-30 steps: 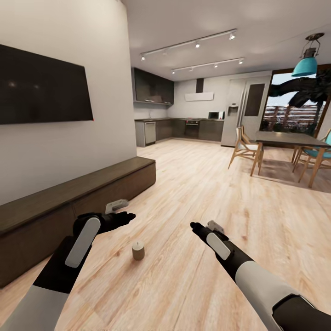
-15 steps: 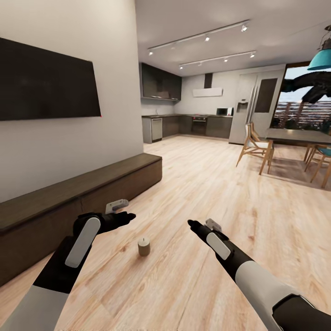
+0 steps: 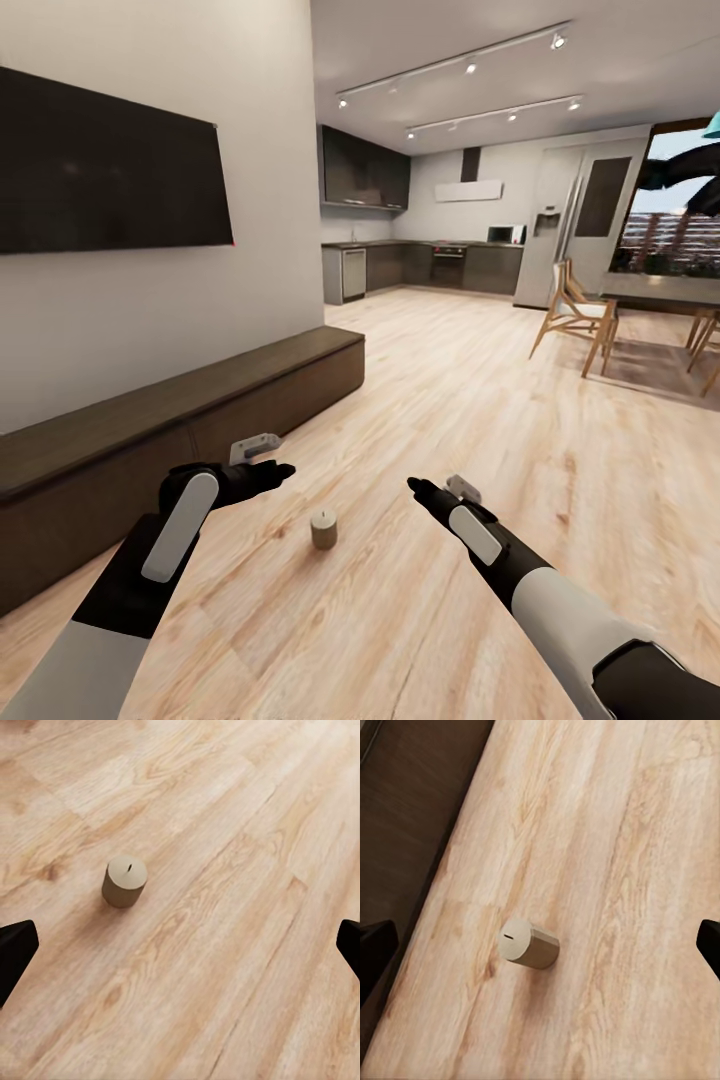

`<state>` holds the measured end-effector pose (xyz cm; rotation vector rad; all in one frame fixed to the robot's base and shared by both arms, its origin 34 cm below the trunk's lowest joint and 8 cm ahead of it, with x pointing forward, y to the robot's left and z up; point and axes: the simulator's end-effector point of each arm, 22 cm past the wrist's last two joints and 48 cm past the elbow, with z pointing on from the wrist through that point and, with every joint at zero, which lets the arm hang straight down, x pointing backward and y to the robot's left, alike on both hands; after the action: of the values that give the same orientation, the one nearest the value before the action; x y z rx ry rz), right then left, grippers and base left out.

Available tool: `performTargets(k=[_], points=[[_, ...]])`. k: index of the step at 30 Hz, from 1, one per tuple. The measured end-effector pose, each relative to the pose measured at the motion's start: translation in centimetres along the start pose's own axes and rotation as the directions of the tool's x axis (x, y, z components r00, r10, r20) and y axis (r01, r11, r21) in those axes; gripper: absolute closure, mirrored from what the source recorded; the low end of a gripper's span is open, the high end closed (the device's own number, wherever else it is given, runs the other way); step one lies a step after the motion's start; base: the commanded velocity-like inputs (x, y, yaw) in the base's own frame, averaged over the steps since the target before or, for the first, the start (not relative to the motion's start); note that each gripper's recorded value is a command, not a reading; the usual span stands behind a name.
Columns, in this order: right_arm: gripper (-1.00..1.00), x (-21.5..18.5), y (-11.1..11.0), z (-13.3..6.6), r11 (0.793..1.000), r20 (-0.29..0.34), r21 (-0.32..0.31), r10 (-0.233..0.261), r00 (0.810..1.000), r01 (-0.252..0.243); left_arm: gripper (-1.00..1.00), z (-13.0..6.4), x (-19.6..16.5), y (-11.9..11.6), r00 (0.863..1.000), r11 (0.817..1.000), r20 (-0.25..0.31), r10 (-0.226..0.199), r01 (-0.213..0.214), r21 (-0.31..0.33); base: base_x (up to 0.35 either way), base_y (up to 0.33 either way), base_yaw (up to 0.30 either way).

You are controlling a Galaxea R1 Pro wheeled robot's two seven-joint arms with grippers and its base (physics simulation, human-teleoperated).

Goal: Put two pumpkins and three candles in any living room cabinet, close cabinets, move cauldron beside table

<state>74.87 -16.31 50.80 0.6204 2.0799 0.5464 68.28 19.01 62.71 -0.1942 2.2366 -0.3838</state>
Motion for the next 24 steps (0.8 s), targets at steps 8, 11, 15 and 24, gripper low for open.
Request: performTargets(k=[8,11,15,24], points=[[-1.0,0.5,-0.4,0.4,1.0,-0.009,0.007,0.002,1.0,-0.002,-1.0,0.5,0.4,0.3,1.0,1.0,-0.011,-0.002,0.002,-0.005,0.249,-0.086,0.102],[-1.0,0.7,-0.6,0.5,1.0,-0.013,0.009,0.003,1.0,-0.002,-1.0,0.7,0.6,0.4,1.0,1.0,-0.016,-0.003,0.003,-0.006,0.283,-0.101,0.102],[-1.0,1.0,-0.9,0.7,1.0,-0.017,0.013,0.004,1.0,-0.003,-1.0,1.0,0.9,0.5,1.0,1.0,-0.022,-0.004,0.004,-0.007,0.274,-0.069,0.101],[-1.0,1.3,-1.2,1.0,1.0,-0.023,0.018,0.005,1.0,-0.005,-1.0,1.3,1.1,0.6,1.0,1.0,-0.028,-0.006,0.006,-0.006,0.061,-0.006,0.018]])
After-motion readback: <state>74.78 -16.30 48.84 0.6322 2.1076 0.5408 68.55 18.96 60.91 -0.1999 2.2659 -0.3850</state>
